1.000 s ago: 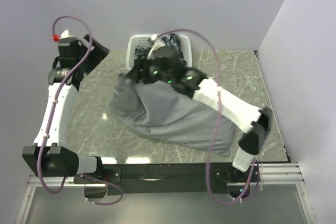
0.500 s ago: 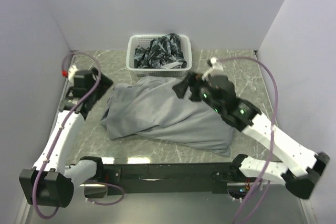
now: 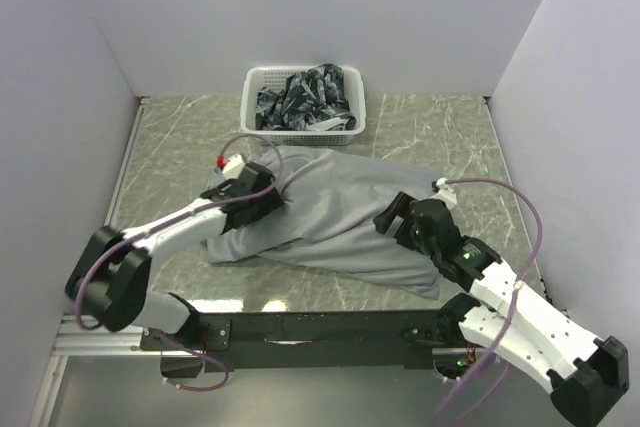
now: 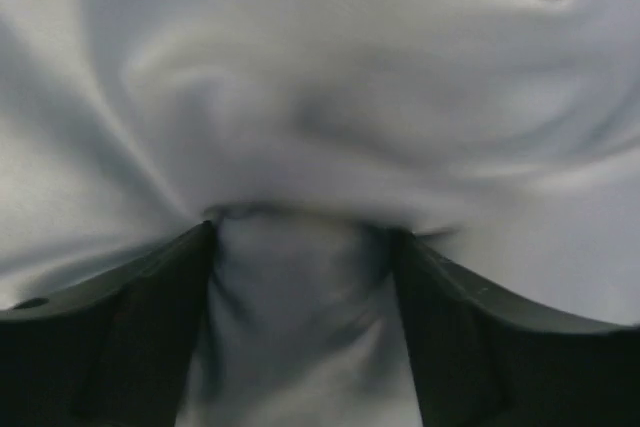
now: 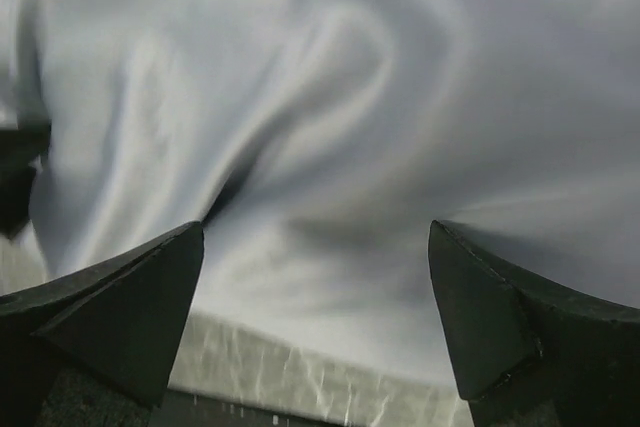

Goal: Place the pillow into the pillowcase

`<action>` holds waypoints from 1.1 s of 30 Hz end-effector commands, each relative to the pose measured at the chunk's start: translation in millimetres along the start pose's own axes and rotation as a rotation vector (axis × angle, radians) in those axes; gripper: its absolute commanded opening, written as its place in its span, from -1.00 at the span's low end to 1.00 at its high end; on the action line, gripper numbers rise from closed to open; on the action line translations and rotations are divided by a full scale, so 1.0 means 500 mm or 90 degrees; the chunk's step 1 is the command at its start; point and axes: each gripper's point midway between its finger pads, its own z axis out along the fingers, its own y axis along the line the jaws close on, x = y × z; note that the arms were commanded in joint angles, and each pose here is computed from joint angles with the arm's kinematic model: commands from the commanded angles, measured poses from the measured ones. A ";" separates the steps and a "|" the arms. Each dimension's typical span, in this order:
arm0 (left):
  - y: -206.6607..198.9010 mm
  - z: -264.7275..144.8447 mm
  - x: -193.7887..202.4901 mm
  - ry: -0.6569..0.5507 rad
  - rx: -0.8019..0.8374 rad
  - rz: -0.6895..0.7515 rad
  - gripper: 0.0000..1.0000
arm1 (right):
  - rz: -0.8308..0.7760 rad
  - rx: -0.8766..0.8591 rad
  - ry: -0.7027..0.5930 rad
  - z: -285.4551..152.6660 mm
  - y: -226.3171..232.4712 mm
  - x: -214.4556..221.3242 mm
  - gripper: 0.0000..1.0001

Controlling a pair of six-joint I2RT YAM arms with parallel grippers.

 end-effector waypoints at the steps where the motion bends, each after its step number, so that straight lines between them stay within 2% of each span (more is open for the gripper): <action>1: -0.064 0.030 0.096 0.035 0.052 0.028 0.34 | 0.054 0.038 -0.042 0.049 -0.039 -0.069 0.96; 2: -0.087 0.020 0.141 0.056 0.074 0.053 0.19 | 0.056 0.041 -0.045 0.055 -0.040 -0.086 0.96; 3: -0.111 0.017 0.161 0.067 0.100 0.056 -0.13 | 0.045 0.048 -0.048 0.062 -0.046 -0.103 0.95; 6: -0.184 -0.005 0.233 0.117 0.178 0.072 -0.58 | 0.061 0.083 -0.075 0.083 -0.068 -0.183 0.93; 7: -0.198 -0.007 0.259 0.131 0.189 0.088 -0.63 | 0.066 0.079 -0.063 0.097 -0.066 -0.194 0.92; 8: -0.222 -0.011 0.254 0.129 0.202 0.089 -0.67 | 0.071 0.071 -0.084 0.095 -0.053 -0.238 0.89; 11: -0.212 -0.001 0.220 0.102 0.160 0.093 -0.84 | 0.044 0.065 -0.064 0.098 -0.021 -0.272 0.86; 16: -0.111 0.000 0.099 0.063 0.132 0.020 -0.77 | 0.043 0.033 -0.080 0.058 -0.011 -0.262 0.89; 19: -0.092 -0.027 0.069 0.046 0.153 0.011 -0.61 | 0.049 -0.034 -0.037 0.044 0.000 -0.179 0.89; 21: -0.074 -0.038 0.056 0.037 0.136 0.013 -0.50 | 0.046 -0.064 -0.041 0.024 0.014 -0.147 0.89; 22: -0.070 -0.048 0.034 0.022 0.141 0.003 -0.46 | 0.031 -0.070 -0.009 0.025 0.015 -0.095 0.90; 24: -0.064 -0.056 0.019 0.020 0.150 -0.010 -0.12 | 0.048 -0.089 -0.004 0.013 0.022 -0.064 0.90; 25: -0.058 -0.058 -0.002 0.008 0.149 -0.019 -0.08 | 0.039 -0.098 0.029 0.015 0.019 -0.014 0.89; 28: -0.024 -0.053 -0.034 -0.015 0.107 -0.029 -0.12 | 0.071 -0.100 0.052 0.013 0.000 0.045 0.89; 29: -0.017 -0.053 -0.042 -0.019 0.102 -0.037 -0.30 | 0.096 -0.095 0.054 0.013 -0.007 0.055 0.89; 30: -0.018 -0.056 -0.043 -0.016 0.111 -0.042 -0.35 | 0.110 -0.102 0.049 0.006 -0.012 0.060 0.89; 33: -0.019 -0.066 -0.035 -0.011 0.134 -0.037 -0.27 | 0.150 -0.079 0.015 0.013 -0.051 0.066 0.85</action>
